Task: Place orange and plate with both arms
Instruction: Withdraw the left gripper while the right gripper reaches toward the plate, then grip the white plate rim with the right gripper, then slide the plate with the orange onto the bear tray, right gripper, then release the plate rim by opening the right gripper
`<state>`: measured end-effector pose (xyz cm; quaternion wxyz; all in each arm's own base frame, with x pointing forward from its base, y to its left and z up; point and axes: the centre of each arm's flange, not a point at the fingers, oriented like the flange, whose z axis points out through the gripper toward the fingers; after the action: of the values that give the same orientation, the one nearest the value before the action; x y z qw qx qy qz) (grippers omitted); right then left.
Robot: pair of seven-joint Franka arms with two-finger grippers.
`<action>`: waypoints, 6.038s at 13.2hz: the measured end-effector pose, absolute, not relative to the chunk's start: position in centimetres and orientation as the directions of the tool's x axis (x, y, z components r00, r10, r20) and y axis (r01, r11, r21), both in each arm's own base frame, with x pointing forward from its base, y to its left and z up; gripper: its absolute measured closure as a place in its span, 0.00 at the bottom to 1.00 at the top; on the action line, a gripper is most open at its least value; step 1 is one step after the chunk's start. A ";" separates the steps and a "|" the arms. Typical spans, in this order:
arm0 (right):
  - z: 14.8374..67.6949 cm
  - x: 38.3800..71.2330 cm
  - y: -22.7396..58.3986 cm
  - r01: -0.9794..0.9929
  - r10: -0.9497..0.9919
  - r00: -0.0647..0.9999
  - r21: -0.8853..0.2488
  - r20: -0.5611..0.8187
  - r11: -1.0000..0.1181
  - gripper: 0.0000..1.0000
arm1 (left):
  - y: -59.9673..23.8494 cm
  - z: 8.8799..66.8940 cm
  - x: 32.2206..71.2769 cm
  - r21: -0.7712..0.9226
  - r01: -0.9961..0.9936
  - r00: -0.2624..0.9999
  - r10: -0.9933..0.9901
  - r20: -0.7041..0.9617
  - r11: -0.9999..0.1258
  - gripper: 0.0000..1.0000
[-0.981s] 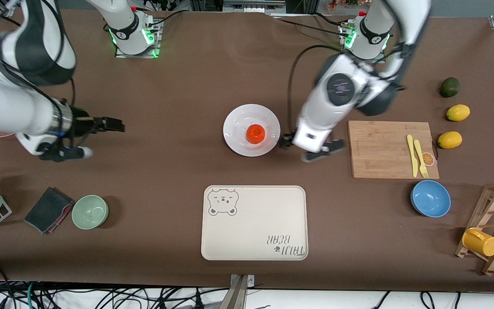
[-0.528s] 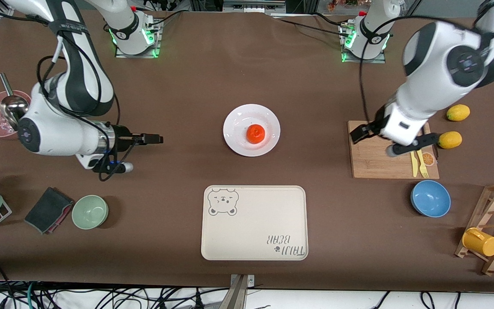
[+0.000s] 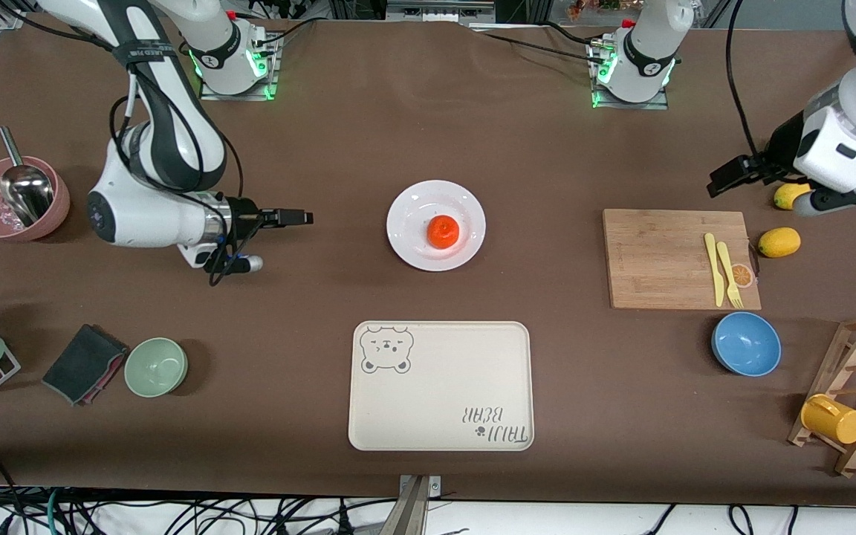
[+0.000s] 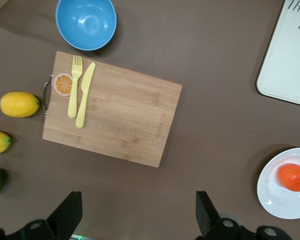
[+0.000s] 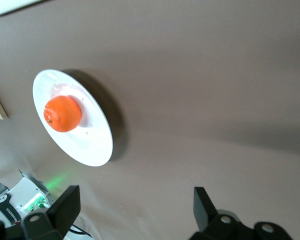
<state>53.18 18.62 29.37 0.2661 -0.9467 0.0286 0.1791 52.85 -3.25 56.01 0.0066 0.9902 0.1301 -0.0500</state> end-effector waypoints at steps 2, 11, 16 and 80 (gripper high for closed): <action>27.6 50.6 20.1 -0.163 0.029 0.941 -0.529 -0.336 -0.833 0.00 | -3.6 56.5 53.7 -0.029 0.244 0.966 0.245 -0.079 -0.969 0.00; 18.5 45.5 24.3 -0.212 -0.028 0.965 -0.709 -0.262 -0.672 0.00 | -3.1 58.7 56.5 -0.012 0.254 0.967 0.254 -0.025 -0.967 0.00; 15.4 44.8 28.6 -0.215 -0.050 0.970 -0.742 -0.239 -0.635 0.00 | -3.2 62.1 56.7 0.009 0.253 0.967 0.253 0.040 -0.967 0.00; 10.5 67.0 33.5 -0.223 -0.365 0.928 -0.901 -0.079 -0.372 0.47 | -2.9 61.7 56.5 -0.004 0.259 0.966 0.259 0.001 -0.966 0.00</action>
<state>66.97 33.49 10.52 0.5314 -0.8255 0.1779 -0.0667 56.47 -2.85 61.69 -0.0020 0.9915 0.1304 0.0002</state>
